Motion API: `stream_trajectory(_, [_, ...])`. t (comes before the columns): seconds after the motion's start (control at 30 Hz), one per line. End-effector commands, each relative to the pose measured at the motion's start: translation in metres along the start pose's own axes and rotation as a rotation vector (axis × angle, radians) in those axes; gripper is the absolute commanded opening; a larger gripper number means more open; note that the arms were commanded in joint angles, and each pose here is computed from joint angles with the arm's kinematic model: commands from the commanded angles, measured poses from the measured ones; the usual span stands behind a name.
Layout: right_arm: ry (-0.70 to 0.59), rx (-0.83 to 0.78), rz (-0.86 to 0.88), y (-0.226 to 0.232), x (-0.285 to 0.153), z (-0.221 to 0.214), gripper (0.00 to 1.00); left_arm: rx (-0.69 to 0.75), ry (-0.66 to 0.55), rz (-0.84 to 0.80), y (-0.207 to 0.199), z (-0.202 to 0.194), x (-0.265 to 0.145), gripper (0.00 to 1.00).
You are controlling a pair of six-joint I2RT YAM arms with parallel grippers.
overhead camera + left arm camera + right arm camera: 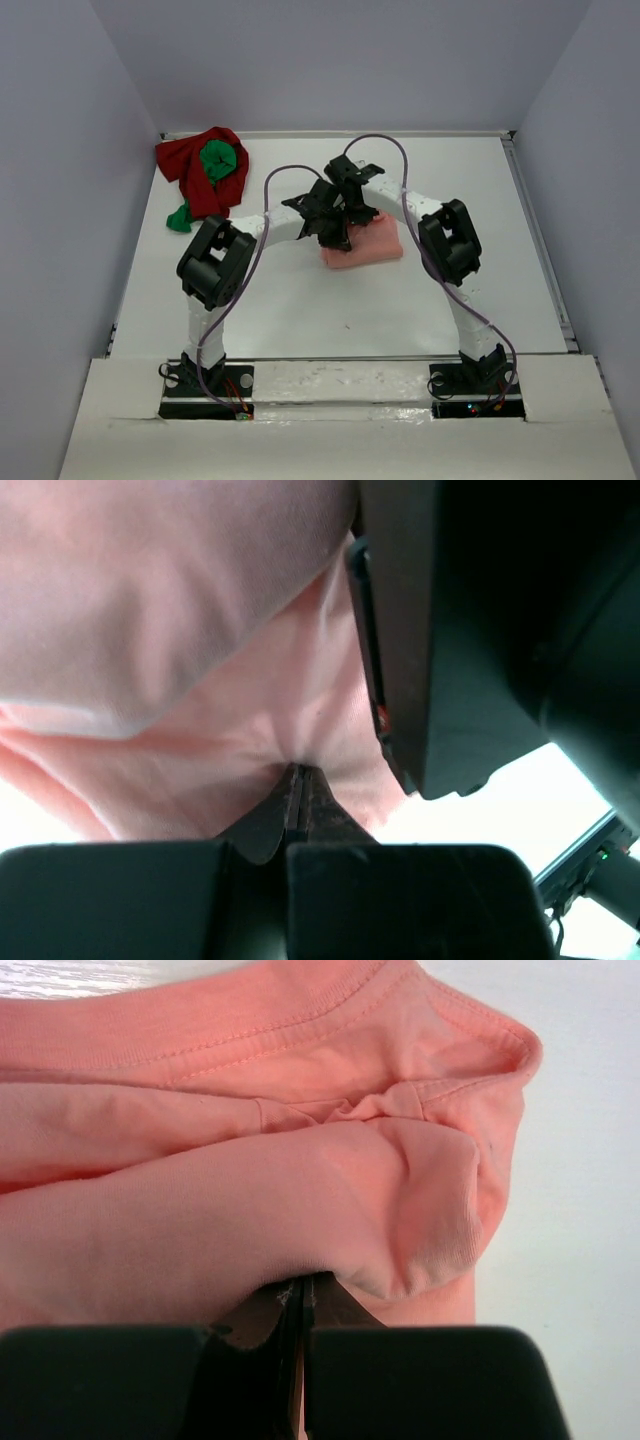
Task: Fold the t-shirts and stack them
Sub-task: Fold the tshirt
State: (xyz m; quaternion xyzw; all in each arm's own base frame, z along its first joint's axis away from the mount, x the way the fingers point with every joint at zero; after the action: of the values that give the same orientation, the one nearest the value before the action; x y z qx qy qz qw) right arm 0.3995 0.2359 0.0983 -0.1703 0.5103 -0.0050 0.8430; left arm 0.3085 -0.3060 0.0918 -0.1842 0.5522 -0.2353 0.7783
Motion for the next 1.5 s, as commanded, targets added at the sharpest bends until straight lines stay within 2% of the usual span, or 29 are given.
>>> stream_trajectory(0.0, [-0.126,0.034,-0.052,-0.013,-0.014,0.037,0.0,0.015,0.115,-0.032,0.0,-0.036,0.013,0.0])
stream_trajectory(0.27, [-0.166,0.045,-0.099,-0.035,-0.011,0.064,0.0,0.019,0.149,-0.041,-0.002,-0.048,0.022,0.0])
stream_trajectory(0.47, [-0.223,0.053,-0.071,-0.044,-0.021,0.087,0.0,0.015,0.171,-0.041,-0.001,-0.057,0.028,0.0])
stream_trajectory(0.73, [-0.217,0.059,-0.039,-0.061,-0.006,0.1,0.0,0.023,0.182,-0.046,-0.003,-0.062,0.03,0.0])
stream_trajectory(0.97, [-0.255,0.095,-0.076,-0.078,-0.035,0.101,0.0,0.031,0.174,-0.041,-0.005,-0.059,0.028,0.0])
stream_trajectory(1.03, [-0.292,0.122,-0.085,-0.093,-0.066,0.1,0.0,0.05,0.126,-0.027,-0.011,-0.049,0.02,0.0])
stream_trajectory(1.13, [-0.311,0.146,-0.106,-0.104,-0.085,0.093,0.0,0.089,0.054,-0.004,-0.022,-0.035,0.007,0.0])
stream_trajectory(1.2, [-0.322,0.151,-0.115,-0.112,-0.097,0.086,0.0,0.119,-0.036,0.055,-0.029,-0.018,-0.01,0.0])
stream_trajectory(1.33, [-0.303,0.165,-0.116,-0.118,-0.109,0.072,0.0,0.15,-0.173,0.115,-0.045,0.007,-0.045,0.0])
stream_trajectory(1.47, [-0.239,0.202,-0.02,-0.108,-0.109,0.047,0.0,0.165,-0.269,0.183,-0.053,0.025,-0.078,0.0])
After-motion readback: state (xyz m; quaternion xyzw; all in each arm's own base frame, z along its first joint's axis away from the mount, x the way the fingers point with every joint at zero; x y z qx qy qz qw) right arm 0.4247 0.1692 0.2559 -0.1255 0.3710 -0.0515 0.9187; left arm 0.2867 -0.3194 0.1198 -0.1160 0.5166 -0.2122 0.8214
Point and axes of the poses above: each gripper's point midway between its finger pads, its own x axis out along the fingers, its own y axis along the line the jaws close on, z = x × y, the point moved 6 cm from there along -x, back along the fingers, and after that the axes turned 6 degrees about -x, right-handed, at the moved point
